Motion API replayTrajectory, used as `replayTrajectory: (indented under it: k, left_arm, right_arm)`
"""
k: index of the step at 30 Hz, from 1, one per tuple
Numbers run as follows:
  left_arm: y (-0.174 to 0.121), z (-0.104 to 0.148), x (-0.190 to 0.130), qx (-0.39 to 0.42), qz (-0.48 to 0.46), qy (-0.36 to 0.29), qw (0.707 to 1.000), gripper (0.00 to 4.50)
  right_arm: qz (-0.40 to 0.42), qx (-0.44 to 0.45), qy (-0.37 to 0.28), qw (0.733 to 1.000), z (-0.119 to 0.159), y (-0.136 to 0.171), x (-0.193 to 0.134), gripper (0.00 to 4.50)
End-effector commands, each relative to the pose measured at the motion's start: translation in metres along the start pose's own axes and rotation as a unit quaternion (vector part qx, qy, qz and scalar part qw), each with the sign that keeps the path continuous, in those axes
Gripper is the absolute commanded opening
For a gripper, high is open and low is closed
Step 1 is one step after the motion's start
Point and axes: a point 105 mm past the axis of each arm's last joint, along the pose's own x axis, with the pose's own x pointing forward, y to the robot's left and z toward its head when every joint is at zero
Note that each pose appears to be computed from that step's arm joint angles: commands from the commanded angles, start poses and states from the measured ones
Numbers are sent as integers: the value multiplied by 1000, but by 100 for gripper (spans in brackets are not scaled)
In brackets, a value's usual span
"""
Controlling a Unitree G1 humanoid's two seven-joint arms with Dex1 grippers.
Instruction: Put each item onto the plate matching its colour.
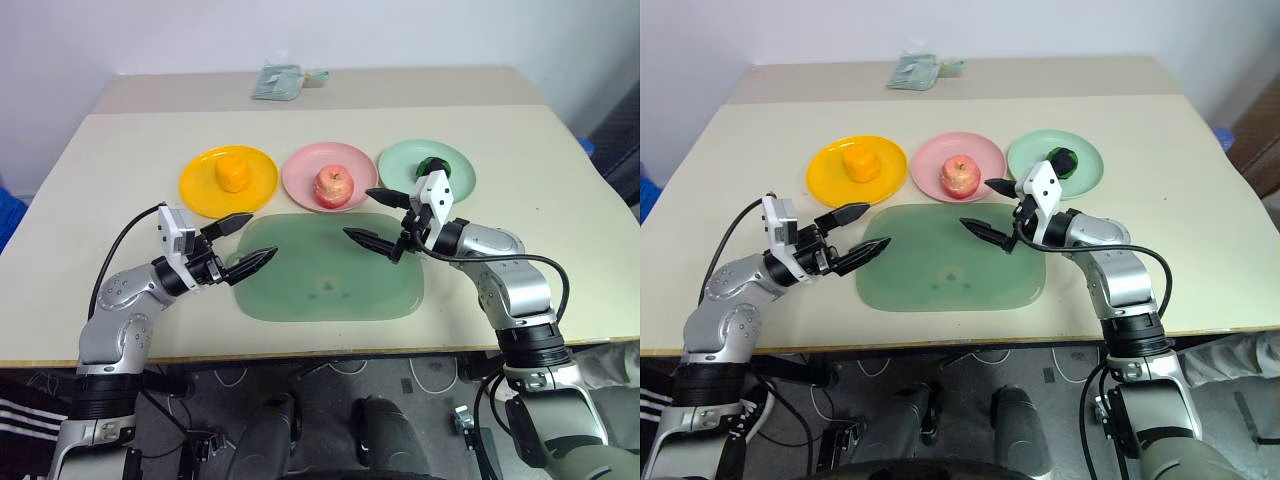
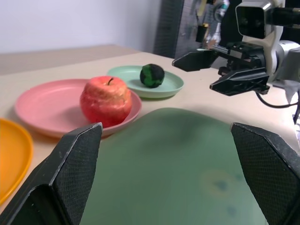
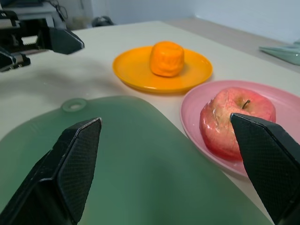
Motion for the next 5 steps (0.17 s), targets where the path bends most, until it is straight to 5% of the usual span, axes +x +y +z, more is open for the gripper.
replayTrajectory:
  k: [1, 5]
  left_arm:
    - [-4, 8, 9, 17, -12, -16, 1000, 450]
    - [-5, 8, 16, 21, -16, -22, 999, 450]
  right_arm:
    - [-3, -23, -6, 1000, 6, 4, -7, 448]
    - [-3, -34, 1, 999, 6, 1, -7, 448]
